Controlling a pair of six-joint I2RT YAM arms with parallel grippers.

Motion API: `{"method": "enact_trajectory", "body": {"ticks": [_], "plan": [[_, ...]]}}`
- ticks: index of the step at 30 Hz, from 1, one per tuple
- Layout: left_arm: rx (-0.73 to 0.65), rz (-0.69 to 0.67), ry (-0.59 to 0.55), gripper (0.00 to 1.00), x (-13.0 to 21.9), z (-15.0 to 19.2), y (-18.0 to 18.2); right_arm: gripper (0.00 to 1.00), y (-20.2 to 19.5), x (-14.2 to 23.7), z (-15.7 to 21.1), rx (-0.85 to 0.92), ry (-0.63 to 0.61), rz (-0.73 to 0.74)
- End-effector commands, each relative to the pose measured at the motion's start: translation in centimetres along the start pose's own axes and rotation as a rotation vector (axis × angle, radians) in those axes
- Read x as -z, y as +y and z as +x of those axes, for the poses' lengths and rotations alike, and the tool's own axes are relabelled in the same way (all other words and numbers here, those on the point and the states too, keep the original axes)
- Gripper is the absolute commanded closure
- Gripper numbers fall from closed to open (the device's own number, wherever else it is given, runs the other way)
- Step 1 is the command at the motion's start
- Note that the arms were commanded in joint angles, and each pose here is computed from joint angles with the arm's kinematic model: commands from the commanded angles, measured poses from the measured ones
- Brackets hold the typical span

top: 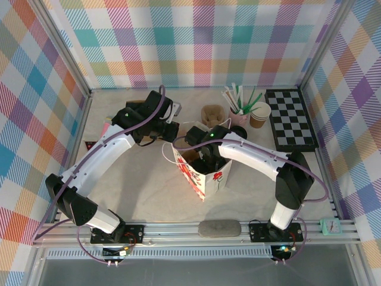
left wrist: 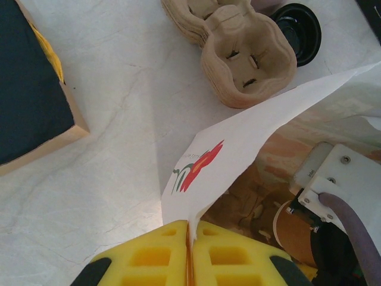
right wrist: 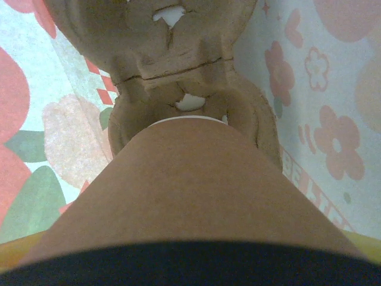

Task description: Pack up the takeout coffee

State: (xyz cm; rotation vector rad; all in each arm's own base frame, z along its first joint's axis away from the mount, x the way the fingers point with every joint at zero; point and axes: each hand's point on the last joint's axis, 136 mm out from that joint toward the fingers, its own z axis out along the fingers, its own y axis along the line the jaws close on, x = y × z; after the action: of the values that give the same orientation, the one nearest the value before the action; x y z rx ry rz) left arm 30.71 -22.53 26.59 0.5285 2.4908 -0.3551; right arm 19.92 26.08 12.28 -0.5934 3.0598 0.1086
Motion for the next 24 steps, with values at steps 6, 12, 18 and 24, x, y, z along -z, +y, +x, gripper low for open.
{"method": "enact_trajectory", "body": {"ticks": [6, 12, 18, 24], "plan": [[-0.005, 0.008, -0.013, 0.90, 1.03, 0.53, -0.27, 0.61, -0.40, -0.93, 0.19, 0.001, 0.030, 0.006], [-0.004, 0.007, -0.010, 0.90, 0.97, 0.56, -0.24, 0.61, -0.46, -1.34, 0.26, -0.001, 0.039, 0.008], [-0.005, 0.005, -0.013, 0.90, 1.03, 0.53, -0.22, 0.61, -0.53, -1.46, 0.26, -0.003, 0.040, 0.009], [-0.004, 0.003, -0.014, 0.90, 1.20, 0.59, -0.16, 0.61, -0.43, -1.68, 0.23, 0.002, 0.044, 0.005]]}}
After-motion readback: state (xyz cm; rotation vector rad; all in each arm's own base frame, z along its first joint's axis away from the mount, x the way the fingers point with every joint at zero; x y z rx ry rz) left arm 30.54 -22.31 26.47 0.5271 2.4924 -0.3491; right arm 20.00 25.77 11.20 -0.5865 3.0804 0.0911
